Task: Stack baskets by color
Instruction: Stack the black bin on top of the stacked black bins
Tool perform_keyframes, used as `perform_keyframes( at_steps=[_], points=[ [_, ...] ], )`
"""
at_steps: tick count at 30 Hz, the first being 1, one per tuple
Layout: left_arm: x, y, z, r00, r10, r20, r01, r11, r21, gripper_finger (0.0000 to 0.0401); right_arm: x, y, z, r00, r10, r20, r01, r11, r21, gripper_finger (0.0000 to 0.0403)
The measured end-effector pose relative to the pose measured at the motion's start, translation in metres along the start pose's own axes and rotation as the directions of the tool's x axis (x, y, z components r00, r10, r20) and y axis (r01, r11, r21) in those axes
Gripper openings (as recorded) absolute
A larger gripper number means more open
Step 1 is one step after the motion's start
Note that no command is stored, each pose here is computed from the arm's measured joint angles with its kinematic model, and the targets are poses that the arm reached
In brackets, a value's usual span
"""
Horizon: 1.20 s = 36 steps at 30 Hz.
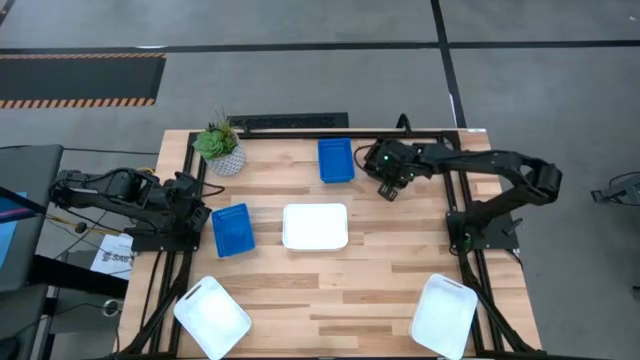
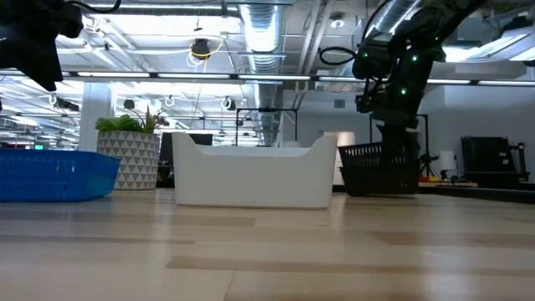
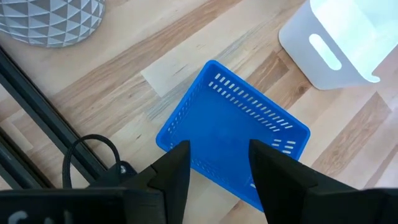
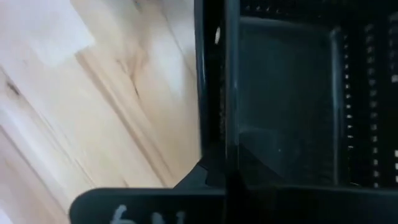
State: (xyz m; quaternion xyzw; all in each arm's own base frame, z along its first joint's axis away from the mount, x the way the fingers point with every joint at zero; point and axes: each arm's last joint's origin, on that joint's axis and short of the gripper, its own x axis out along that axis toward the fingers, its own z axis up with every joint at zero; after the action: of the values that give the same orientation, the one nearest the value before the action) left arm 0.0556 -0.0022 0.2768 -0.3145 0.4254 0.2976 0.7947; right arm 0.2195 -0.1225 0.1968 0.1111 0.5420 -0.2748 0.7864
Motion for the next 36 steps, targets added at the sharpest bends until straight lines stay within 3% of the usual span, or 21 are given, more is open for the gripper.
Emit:
perform_keyframes(
  at_steps=[10, 21, 29, 36],
  points=[
    [0.0, 0.0, 0.0, 1.0, -0.004, -0.008, 0.004, 1.0, -0.006, 0.015, -0.01, 0.0, -0.001, 1.0, 0.004, 0.027, -0.003, 0.999, -0.039, 0.0004],
    [0.0, 0.0, 0.0, 1.0, -0.002, -0.003, 0.002, 1.0, -0.006, 0.015, 0.011, 0.005, -0.001, 0.998, 0.034, -0.056, -0.035, 0.999, -0.031, 0.001],
    [0.0, 0.0, 0.0, 1.0, -0.008, -0.014, 0.008, 1.0, -0.006, 0.015, 0.019, 0.005, 0.002, 0.999, 0.021, -0.049, -0.023, 0.999, -0.027, 0.0046],
    [0.0, 0.0, 0.0, 1.0, -0.008, -0.015, 0.008, 1.0, -0.006, 0.015, 0.005, -0.002, 0.003, 1.0, 0.018, 0.002, -0.018, 1.0, -0.01, 0.0085]
  ],
)
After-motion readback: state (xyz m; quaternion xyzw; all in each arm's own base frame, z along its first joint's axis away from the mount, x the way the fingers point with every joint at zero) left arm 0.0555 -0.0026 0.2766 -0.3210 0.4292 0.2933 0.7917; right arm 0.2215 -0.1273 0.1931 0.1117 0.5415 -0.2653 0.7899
